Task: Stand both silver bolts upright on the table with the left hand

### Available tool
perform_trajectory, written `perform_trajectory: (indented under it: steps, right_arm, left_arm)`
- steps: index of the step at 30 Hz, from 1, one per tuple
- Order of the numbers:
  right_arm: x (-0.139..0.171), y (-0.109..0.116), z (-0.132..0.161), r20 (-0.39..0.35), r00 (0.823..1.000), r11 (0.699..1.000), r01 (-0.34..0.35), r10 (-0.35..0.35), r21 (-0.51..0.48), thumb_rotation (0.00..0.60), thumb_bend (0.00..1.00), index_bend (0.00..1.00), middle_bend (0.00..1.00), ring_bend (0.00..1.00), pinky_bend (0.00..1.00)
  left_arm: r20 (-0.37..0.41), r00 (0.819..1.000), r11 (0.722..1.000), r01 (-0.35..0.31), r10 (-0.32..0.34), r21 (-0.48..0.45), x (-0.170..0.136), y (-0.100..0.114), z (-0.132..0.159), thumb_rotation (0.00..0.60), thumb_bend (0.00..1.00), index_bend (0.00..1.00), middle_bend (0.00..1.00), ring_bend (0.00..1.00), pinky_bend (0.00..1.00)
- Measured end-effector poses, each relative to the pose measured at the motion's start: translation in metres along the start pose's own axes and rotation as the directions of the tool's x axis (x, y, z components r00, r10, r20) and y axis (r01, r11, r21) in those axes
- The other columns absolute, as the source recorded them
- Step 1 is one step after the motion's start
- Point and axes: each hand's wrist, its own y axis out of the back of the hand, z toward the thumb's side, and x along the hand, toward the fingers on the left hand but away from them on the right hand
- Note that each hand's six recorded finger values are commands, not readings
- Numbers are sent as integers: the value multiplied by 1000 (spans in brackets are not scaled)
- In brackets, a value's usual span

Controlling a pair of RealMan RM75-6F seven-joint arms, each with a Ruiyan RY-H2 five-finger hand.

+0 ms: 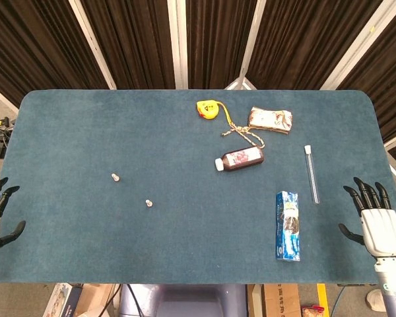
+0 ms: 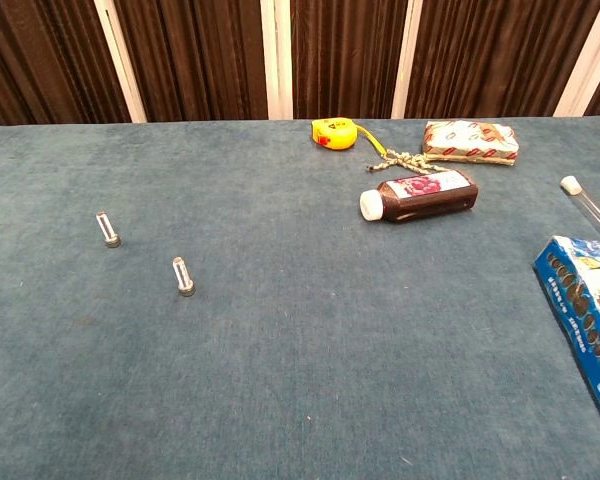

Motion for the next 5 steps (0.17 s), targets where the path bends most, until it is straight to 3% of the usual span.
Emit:
perform_trajectory:
  steps: [5]
  right_arm:
    - [1,1,2,-7,1000,1000,-20,20,17,600,172,192,90,121,0]
  left_arm:
    - [11,1000,1000,-24,24,-13,-5,7,-3,600,399,191,44,0,0]
